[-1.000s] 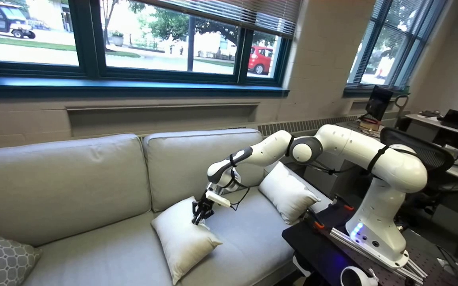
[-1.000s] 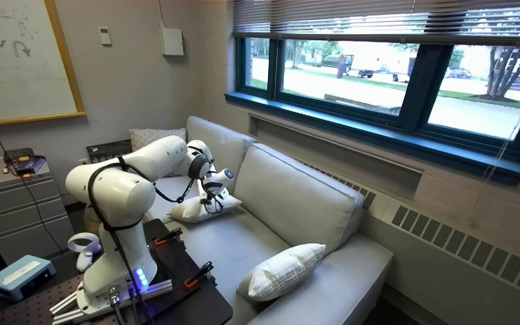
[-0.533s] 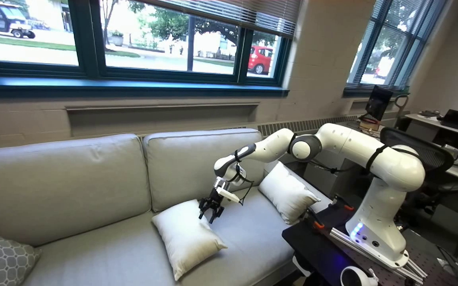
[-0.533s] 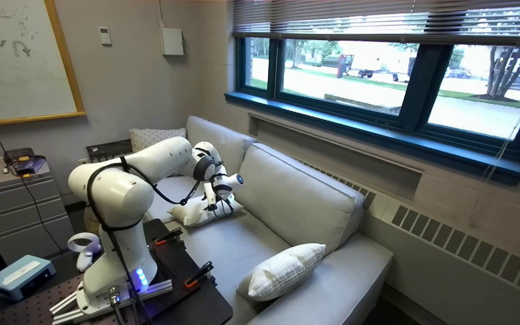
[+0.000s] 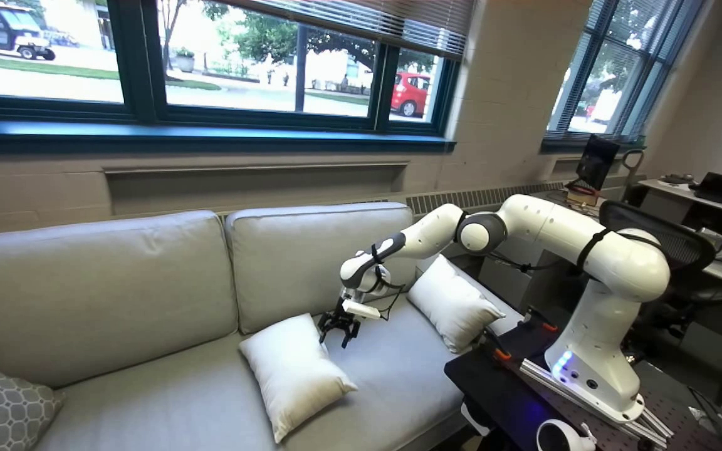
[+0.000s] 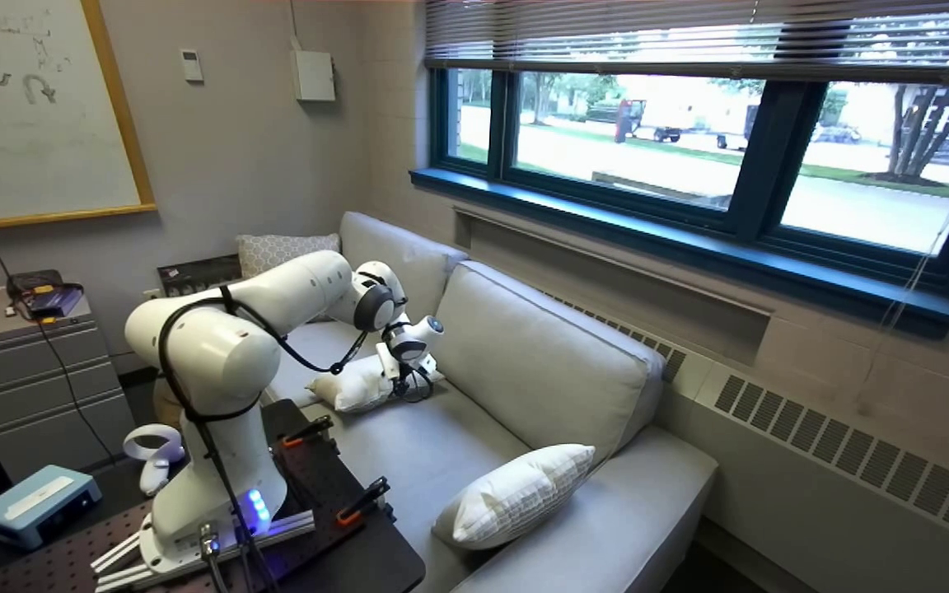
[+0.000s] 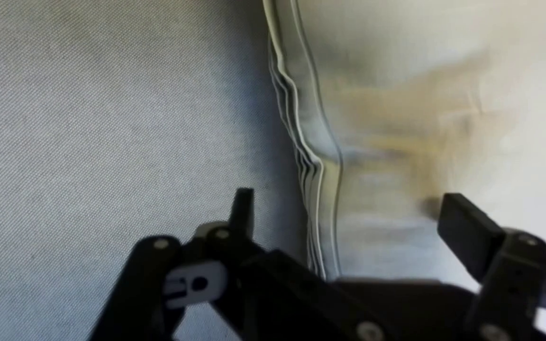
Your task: Put the pillows upright against the armrest of the couch
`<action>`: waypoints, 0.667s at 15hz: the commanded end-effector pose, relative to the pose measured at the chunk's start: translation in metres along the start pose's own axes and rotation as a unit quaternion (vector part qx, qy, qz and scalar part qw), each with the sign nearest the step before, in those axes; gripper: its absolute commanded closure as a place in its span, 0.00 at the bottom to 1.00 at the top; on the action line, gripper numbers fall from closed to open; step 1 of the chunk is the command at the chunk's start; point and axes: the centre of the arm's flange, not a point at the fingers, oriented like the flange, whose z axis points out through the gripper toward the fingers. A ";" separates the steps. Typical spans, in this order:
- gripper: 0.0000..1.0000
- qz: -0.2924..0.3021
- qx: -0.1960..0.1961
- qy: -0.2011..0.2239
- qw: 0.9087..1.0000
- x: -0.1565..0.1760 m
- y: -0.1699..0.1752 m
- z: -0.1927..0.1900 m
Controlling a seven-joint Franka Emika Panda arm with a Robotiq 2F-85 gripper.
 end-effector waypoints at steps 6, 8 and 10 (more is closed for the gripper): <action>0.00 0.043 0.126 -0.010 0.991 0.012 -0.012 0.086; 0.00 0.050 0.145 -0.019 0.988 -0.002 -0.007 0.095; 0.00 0.058 0.164 -0.026 0.984 -0.014 0.000 0.104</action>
